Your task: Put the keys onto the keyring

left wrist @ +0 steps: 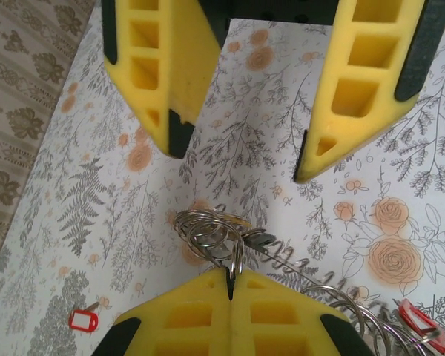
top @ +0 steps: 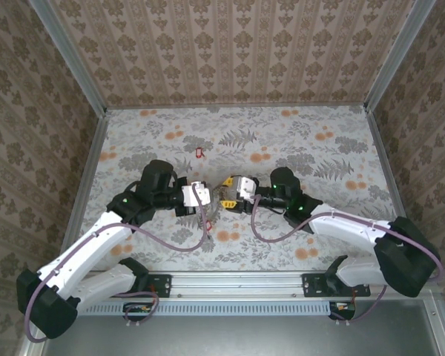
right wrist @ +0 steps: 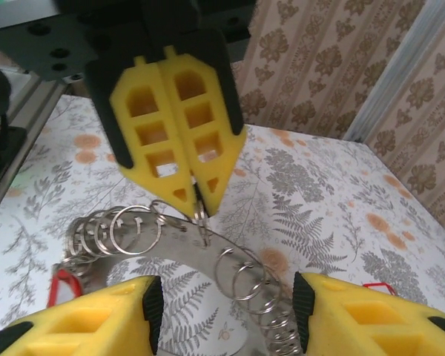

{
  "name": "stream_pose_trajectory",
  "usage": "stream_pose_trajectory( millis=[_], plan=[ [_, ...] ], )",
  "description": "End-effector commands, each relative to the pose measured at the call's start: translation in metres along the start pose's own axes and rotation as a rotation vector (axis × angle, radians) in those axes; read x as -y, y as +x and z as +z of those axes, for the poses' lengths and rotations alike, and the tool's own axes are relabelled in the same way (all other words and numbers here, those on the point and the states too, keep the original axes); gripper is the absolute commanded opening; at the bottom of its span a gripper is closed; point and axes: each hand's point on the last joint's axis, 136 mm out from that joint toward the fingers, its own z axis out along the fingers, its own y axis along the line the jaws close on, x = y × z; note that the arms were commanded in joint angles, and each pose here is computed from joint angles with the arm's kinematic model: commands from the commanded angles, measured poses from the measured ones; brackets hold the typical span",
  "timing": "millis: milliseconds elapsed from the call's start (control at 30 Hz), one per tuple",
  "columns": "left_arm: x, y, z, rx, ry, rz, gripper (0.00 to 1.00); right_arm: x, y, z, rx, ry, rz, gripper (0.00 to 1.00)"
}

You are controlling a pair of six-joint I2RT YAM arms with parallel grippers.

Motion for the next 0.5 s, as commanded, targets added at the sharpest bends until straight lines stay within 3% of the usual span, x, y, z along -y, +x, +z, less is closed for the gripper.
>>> stream_pose_trajectory(
  millis=[0,133,200,467],
  plan=[
    [-0.019,-0.013,-0.016,0.064,-0.081,-0.024,0.00,0.026,-0.019,0.009,0.054,0.077,0.007,0.51],
    [-0.015,-0.020,-0.025,0.105,-0.069,-0.022,0.00,0.002,-0.038,0.016,0.116,-0.100,-0.043,0.50],
    [-0.011,-0.024,-0.027,0.121,-0.043,-0.023,0.00,-0.009,-0.031,0.027,0.074,-0.164,-0.046,0.46],
    [-0.012,-0.025,-0.021,0.136,-0.026,-0.045,0.00,-0.002,-0.028,0.047,0.045,-0.118,-0.014,0.34]
  ],
)
